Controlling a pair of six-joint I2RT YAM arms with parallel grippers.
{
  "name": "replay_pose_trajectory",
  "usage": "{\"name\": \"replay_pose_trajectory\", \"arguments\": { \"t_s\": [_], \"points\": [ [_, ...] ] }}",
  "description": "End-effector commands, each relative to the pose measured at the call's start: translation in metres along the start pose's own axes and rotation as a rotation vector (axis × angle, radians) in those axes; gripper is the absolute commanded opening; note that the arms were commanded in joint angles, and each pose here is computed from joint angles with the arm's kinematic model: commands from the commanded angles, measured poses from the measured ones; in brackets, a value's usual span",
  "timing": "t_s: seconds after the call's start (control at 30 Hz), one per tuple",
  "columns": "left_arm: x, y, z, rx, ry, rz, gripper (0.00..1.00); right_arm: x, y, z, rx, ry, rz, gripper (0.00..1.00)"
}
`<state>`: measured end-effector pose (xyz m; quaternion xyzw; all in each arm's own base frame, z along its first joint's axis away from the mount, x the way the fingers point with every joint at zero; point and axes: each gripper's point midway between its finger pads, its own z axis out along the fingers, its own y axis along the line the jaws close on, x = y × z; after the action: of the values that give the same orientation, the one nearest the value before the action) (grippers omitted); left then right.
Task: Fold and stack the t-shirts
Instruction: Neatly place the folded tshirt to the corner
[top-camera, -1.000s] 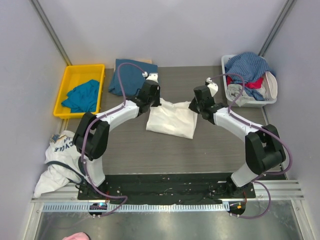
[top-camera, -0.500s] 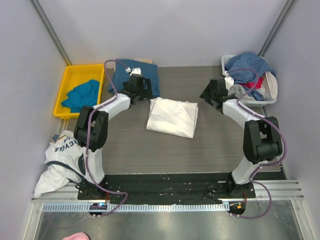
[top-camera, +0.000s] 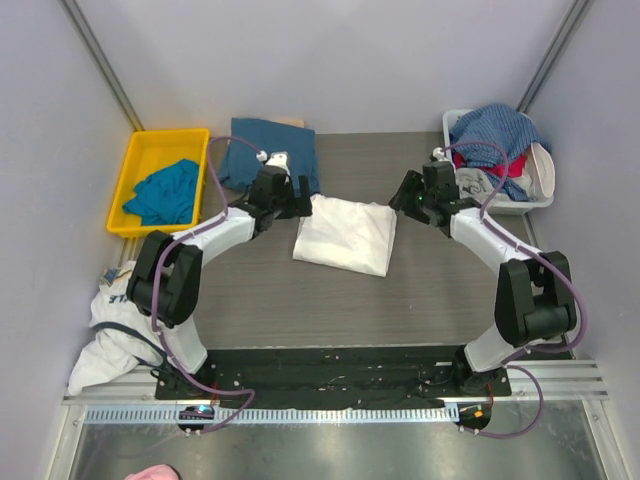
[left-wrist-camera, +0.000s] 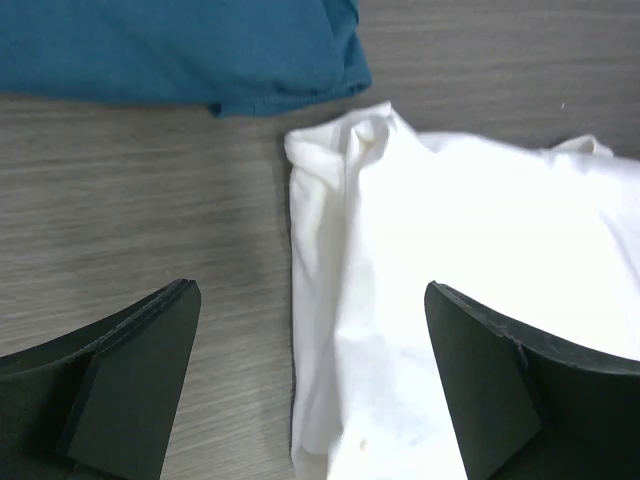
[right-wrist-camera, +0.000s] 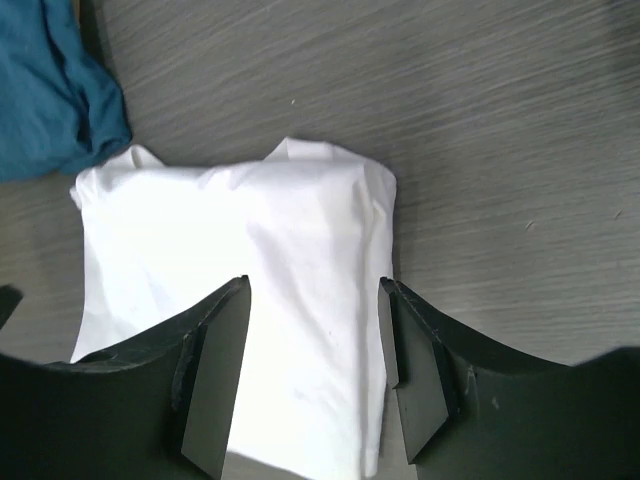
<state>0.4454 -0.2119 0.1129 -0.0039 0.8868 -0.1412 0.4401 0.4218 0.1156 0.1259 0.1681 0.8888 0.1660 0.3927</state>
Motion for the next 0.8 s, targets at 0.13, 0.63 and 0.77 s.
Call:
{"name": "replay_pose_trajectory", "arguments": {
  "t_s": [0.13, 0.63, 0.77],
  "points": [
    [-0.002, -0.034, 0.002, 0.171, -0.015, -0.008, 1.00, 0.024, 0.011, -0.027, -0.120, 0.070, -0.057, 0.61],
    [0.053, -0.025, 0.048, 0.192, 0.114, 0.046, 1.00, 0.045, 0.004, -0.030, -0.132, 0.126, -0.082, 0.63],
    [0.065, -0.022, 0.059, 0.217, 0.155, 0.035, 1.00, 0.040, 0.007, -0.030, -0.137, 0.119, -0.092, 0.63]
  ]
}}
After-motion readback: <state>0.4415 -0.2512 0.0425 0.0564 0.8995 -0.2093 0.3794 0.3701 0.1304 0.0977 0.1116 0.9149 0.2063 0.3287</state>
